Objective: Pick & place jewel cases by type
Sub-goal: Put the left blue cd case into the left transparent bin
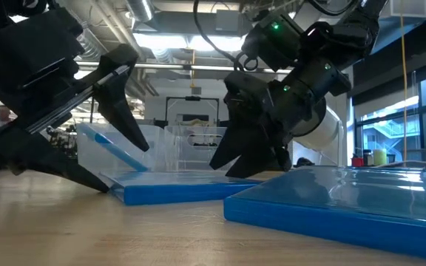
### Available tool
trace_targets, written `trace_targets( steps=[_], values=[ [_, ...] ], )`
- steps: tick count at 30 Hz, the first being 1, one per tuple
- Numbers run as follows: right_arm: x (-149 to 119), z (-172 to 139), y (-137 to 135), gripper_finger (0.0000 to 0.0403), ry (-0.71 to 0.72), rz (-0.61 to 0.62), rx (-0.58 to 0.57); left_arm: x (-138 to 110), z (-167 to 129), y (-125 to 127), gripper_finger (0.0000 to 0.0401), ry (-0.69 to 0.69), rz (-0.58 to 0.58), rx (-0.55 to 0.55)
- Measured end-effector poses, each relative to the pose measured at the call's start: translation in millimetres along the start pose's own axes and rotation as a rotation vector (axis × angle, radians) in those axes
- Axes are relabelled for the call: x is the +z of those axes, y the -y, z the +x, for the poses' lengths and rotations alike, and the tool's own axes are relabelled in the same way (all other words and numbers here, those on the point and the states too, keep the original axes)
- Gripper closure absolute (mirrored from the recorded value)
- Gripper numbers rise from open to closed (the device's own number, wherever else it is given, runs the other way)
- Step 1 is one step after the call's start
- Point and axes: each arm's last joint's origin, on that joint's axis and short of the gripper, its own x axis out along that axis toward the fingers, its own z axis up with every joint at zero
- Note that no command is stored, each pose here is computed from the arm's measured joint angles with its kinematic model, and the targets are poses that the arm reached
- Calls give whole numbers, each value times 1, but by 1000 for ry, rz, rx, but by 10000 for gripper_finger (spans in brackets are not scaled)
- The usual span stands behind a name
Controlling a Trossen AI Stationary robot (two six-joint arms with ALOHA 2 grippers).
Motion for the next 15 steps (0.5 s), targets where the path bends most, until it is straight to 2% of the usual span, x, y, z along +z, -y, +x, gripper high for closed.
trace_targets(
  steps=[7,15],
  values=[
    [-1,0,-1,186,-4,-28,3,1,0,-1,139,-1,75,35],
    [-2,0,-2,186,-8,-34,4,12,0,-11,139,72,73,146]
  ],
)
